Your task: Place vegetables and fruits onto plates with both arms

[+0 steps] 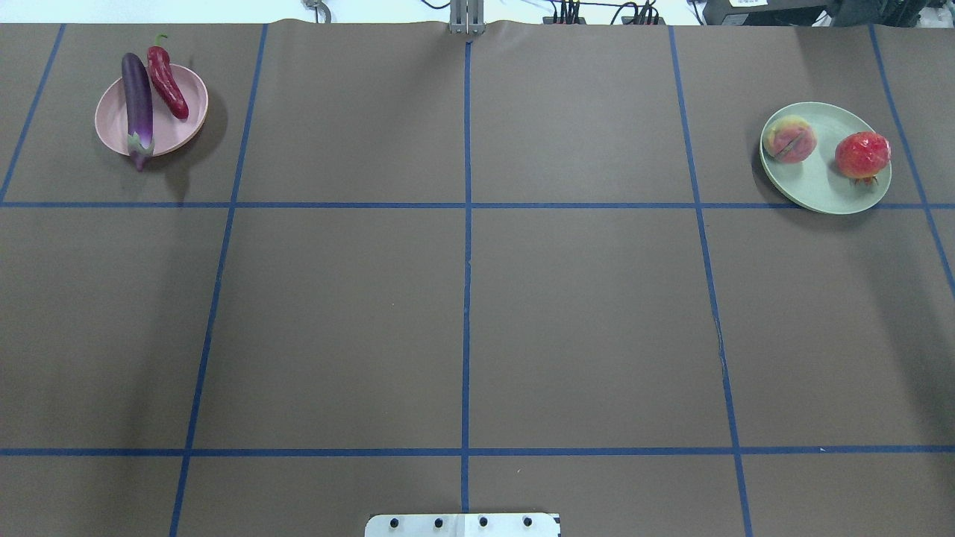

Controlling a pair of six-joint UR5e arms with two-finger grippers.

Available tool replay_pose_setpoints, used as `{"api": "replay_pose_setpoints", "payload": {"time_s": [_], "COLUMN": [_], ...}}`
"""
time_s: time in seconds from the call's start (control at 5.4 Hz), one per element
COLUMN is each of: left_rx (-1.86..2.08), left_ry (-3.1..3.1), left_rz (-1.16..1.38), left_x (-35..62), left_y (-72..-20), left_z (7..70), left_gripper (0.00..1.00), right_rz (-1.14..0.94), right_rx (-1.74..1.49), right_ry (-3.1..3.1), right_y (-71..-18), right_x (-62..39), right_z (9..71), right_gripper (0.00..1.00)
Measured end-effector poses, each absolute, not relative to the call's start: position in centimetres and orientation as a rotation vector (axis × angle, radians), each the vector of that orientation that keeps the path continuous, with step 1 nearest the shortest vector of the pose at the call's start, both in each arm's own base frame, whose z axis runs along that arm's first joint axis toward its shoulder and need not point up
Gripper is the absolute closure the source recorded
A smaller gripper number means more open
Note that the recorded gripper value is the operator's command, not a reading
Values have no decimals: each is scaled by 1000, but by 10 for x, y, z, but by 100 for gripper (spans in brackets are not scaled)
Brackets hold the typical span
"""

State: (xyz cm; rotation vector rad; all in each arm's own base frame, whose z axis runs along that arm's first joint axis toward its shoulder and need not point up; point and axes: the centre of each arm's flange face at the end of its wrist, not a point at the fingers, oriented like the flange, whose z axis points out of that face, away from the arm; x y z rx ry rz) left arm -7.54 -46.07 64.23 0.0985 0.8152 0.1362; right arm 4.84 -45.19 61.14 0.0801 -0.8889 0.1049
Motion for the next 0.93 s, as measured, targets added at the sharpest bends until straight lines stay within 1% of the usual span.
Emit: {"api": "replay_pose_setpoints", "payload": {"time_s": [0.56, 0.93], "left_rx": [97, 97], "left_ry": [794, 785], "left_rz": [140, 141], "left_x": [-76, -77], "left_y": [-461, -462], "left_z": [644, 645], "left_gripper": [0, 0], "right_rz": [-14, -30], "right_rx": [40, -2], "right_ry": [-873, -867], "right_y": [-441, -439], "right_x": [52, 51], "right_z": [627, 631], "right_gripper": [0, 0]}}
